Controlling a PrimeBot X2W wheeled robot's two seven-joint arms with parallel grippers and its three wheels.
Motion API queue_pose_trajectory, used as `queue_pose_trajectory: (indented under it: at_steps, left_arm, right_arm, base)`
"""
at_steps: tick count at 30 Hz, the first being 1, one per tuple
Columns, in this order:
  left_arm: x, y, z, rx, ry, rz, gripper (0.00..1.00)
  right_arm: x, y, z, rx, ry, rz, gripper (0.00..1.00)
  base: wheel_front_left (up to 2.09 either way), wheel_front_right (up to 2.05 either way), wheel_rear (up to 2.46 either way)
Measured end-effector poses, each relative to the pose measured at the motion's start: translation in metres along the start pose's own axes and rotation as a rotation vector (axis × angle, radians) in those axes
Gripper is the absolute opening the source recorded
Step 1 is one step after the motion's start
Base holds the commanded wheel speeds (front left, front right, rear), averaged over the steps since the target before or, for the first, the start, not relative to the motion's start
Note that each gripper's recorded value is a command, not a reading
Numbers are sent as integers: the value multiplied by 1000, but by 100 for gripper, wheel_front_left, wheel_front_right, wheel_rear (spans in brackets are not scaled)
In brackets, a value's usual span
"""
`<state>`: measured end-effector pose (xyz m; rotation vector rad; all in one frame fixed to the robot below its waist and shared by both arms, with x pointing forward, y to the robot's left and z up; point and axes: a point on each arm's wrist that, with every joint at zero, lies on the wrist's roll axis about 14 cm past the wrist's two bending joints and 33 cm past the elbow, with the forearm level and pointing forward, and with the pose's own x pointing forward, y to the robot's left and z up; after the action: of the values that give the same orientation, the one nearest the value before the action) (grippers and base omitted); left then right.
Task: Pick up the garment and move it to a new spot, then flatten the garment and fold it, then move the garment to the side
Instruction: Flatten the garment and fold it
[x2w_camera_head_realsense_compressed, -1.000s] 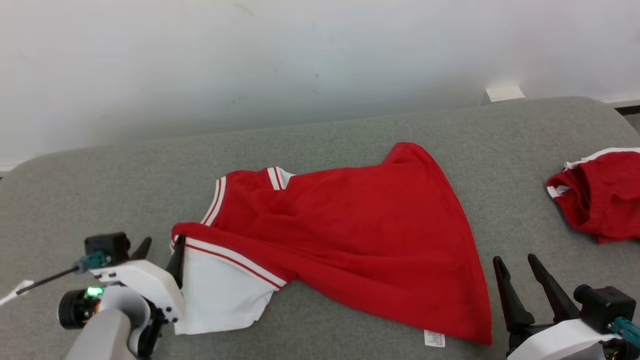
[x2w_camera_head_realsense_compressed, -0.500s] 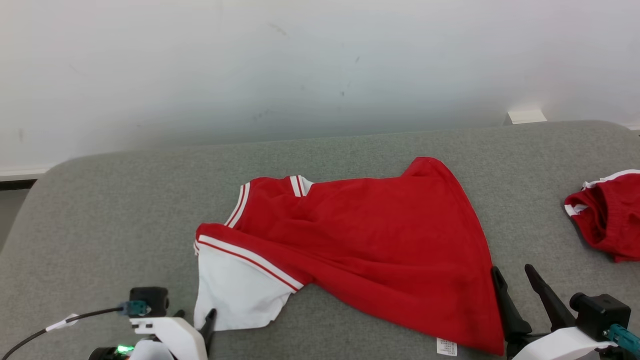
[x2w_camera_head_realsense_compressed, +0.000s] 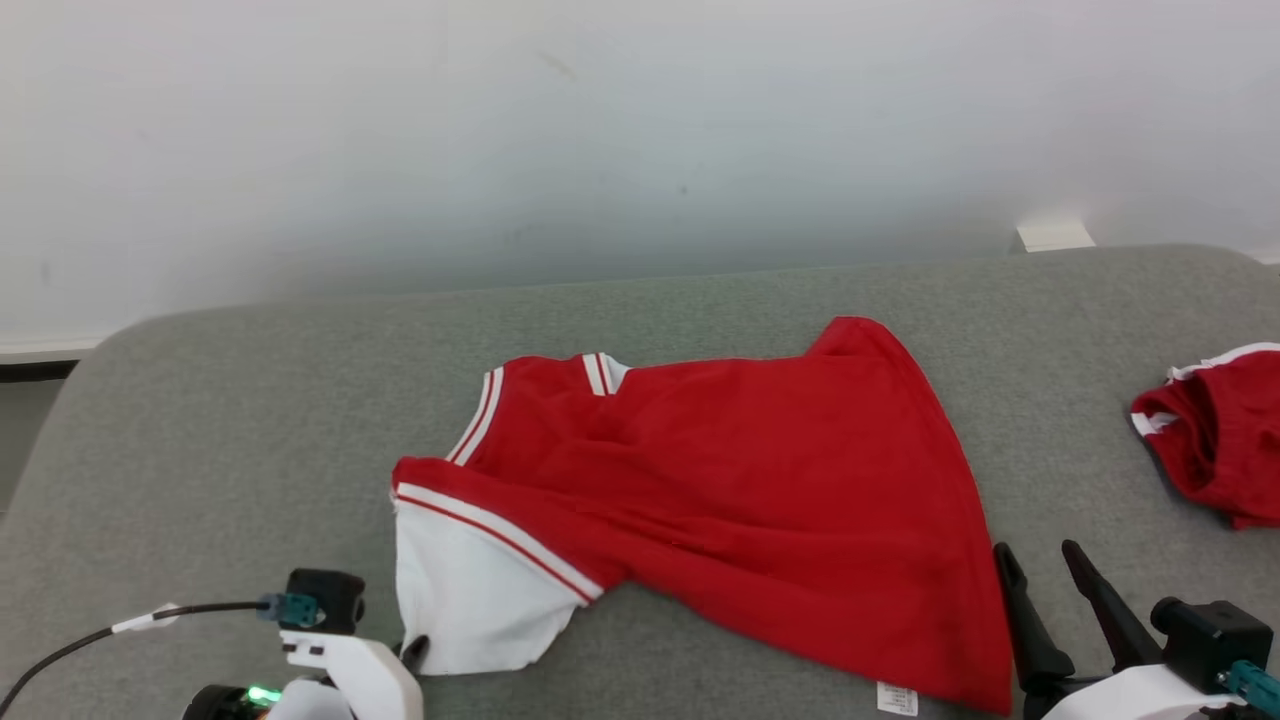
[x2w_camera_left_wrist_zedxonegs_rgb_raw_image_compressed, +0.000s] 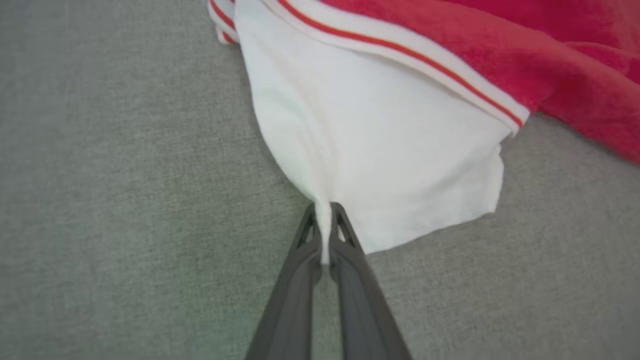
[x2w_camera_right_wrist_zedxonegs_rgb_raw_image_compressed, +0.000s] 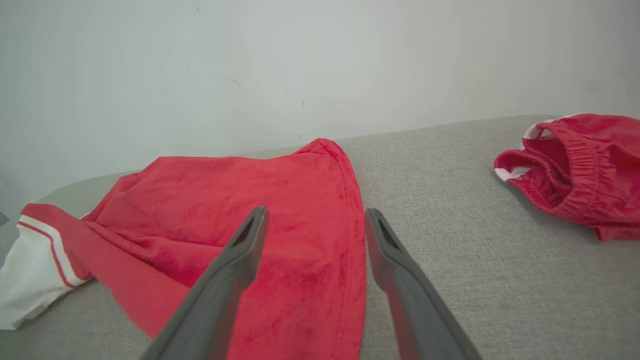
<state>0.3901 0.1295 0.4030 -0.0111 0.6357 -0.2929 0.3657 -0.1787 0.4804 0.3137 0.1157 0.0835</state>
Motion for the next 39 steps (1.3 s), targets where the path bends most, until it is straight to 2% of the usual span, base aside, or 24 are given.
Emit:
queue_pose_trajectory:
  at_steps: [9,15,16,17,18,24,31,34,39]
  left_arm:
    - [-38,21,-8,-6,26,63,0]
    - [-55,20,-35,-86,94,77,0]
    - [-56,21,-37,-94,96,84,5]
    - [-57,21,-39,-102,94,92,82]
    - [-57,21,-41,-111,91,91,100]
    - [-53,18,-29,-134,-2,101,100]
    - [-57,29,26,-98,-282,146,100]
    - [-63,25,51,-52,-421,131,100]
    - [-81,27,86,-53,-667,165,100]
  right_arm:
    - [8,2,6,-19,-3,20,100]
    - [10,3,3,-26,21,23,100]
    - [9,1,2,-26,26,18,100]
    - [8,-1,1,-26,28,13,100]
    - [7,-2,1,-26,31,10,100]
    - [3,-3,4,-25,19,4,100]
    - [-1,-4,16,-27,-43,-3,100]
    - [-4,-2,31,-46,-112,4,100]
    - [-14,-3,69,-139,-279,2,100]
  base:
    - [0,0,0]
    - [0,0,0]
    - [0,0,0]
    - [0,0,0]
    - [0,0,0]
    - [0,0,0]
    - [0,0,0]
    - [0,0,0]
    - [0,0,0]
